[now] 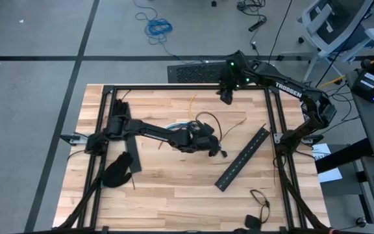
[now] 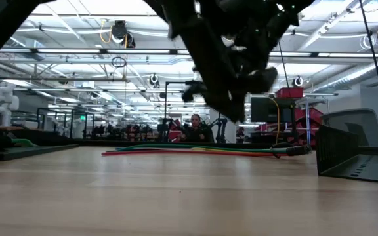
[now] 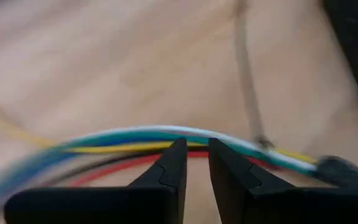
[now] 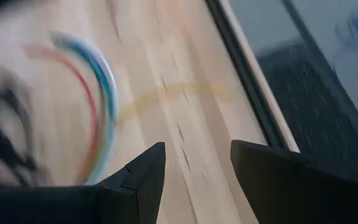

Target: Ziptie cables

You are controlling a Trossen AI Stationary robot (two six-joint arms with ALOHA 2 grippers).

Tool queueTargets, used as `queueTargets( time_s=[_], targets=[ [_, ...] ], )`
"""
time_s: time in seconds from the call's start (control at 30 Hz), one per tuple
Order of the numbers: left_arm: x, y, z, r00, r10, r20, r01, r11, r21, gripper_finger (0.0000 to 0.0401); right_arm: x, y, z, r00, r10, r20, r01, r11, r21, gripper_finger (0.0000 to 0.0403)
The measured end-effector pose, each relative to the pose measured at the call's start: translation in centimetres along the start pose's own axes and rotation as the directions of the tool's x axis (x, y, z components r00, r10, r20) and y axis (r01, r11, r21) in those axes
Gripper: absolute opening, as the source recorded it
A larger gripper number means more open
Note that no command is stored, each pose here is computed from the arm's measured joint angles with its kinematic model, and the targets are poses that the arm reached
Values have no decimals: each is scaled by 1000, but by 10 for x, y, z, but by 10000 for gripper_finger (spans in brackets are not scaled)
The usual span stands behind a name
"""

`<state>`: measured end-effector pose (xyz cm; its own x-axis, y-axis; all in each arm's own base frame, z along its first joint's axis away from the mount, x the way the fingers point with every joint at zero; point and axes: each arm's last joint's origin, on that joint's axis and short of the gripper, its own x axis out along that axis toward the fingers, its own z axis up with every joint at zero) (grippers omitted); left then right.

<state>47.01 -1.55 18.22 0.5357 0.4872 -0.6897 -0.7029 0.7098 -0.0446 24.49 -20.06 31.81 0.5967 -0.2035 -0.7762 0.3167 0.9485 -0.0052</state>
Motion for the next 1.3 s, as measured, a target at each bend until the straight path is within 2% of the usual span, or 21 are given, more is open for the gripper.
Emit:
queueTargets(
  time_s=[0.1,0.23,0.3,0.4,0.43,0.5,0.57,0.6,0.67,0.7,0.77,0.83,0.97,1.13,1.2,1.3],
  targets=[
    [-26,13,10,990,135,28,-137,988,68,64,-7,-7,-11,997,-24,-76,27,999,46,181],
    [-52,28,1,952,301,44,-305,940,157,64,-28,-8,-22,997,-44,-69,54,987,151,181],
    [-59,35,-10,939,338,59,-343,930,134,64,-31,-3,-36,998,-53,-41,62,968,243,181],
    [-70,47,-29,944,322,68,-325,945,25,64,-26,16,-67,998,-64,21,51,923,381,181],
    [-72,49,-35,954,290,80,-290,957,-14,64,-23,25,-80,998,-49,38,28,899,436,181],
    [-75,51,-43,980,166,114,-159,985,-68,61,-11,44,-109,999,-7,40,-16,839,544,181],
    [-76,51,-46,985,-43,167,56,996,-75,56,-1,62,-131,996,17,84,-67,766,639,181],
    [-72,52,-44,966,-174,193,188,981,-57,53,1,69,-136,991,25,132,-108,729,676,181],
    [-62,59,-37,878,-417,235,433,901,-19,46,7,82,-146,980,65,190,-187,648,738,181],
    [-54,66,-34,847,-487,214,498,867,1,43,9,87,-151,979,78,188,-196,610,768,181],
    [-35,78,-31,840,-521,154,528,849,-8,37,14,96,-157,984,77,162,-176,573,800,181],
    [-19,94,-28,865,-490,104,497,866,-49,34,19,105,-161,986,106,129,-166,577,800,181],
    [-7,111,-5,858,-503,103,510,859,-51,33,31,122,-168,987,154,38,-127,620,774,180],
    [-2,122,7,894,-443,61,447,893,-54,33,42,135,-173,996,83,-45,-22,668,744,180],
    [-4,123,12,904,-426,46,426,905,-8,33,48,136,-176,994,66,-87,22,661,750,180],
    [-4,124,14,929,-369,26,366,927,82,33,59,138,-180,987,61,-148,80,609,789,180]
  ],
)
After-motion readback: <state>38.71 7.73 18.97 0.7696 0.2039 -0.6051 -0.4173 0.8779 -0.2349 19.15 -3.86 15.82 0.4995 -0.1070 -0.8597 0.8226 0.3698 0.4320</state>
